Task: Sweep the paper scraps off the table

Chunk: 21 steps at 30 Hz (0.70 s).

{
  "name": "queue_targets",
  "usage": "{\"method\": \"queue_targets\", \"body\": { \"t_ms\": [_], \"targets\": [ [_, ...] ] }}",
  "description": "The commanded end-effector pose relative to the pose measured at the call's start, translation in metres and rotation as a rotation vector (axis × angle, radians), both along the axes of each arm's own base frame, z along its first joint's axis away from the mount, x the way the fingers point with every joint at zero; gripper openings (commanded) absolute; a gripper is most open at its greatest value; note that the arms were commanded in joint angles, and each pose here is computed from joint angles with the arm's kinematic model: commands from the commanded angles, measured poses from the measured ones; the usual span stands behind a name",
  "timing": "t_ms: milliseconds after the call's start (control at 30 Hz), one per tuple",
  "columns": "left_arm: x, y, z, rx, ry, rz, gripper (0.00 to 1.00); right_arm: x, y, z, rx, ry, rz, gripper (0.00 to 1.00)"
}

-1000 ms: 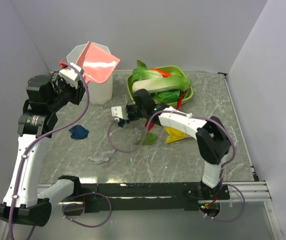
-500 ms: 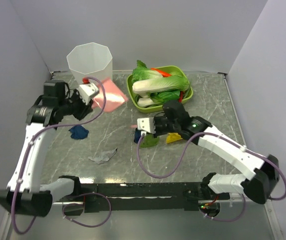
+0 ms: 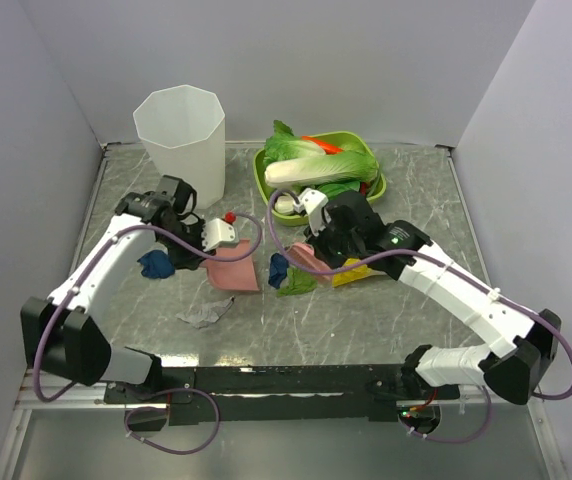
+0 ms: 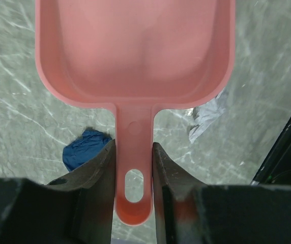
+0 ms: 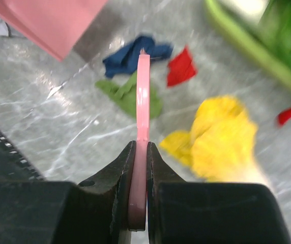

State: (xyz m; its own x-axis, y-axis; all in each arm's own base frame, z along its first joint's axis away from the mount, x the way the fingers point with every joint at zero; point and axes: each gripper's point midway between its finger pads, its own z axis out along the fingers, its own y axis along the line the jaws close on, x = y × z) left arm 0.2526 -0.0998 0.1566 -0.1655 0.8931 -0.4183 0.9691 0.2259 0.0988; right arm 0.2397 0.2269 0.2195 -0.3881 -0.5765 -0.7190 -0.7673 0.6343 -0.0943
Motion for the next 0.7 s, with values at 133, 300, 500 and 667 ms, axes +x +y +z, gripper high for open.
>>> {"method": "queue_targets", "body": {
  "t_ms": [133, 300, 500, 667],
  "targets": [
    [0.011, 0.002, -0.027, 0.128, -0.036, -0.092, 0.01, 0.013, -0.011, -0.014, 0.009, 0.151, -0.339, 0.0],
    [0.013, -0.011, -0.033, 0.11, -0.066, -0.093, 0.01, 0.026, -0.013, -0.03, -0.022, 0.186, -0.443, 0.0],
    [0.014, -0.018, -0.044, 0.113, -0.069, -0.077, 0.01, 0.039, -0.009, -0.032, -0.033, 0.198, -0.484, 0.0],
    [0.017, -0.028, -0.051, 0.093, -0.065, -0.049, 0.01, 0.05, -0.007, -0.042, -0.061, 0.196, -0.524, 0.0]
  ]
}}
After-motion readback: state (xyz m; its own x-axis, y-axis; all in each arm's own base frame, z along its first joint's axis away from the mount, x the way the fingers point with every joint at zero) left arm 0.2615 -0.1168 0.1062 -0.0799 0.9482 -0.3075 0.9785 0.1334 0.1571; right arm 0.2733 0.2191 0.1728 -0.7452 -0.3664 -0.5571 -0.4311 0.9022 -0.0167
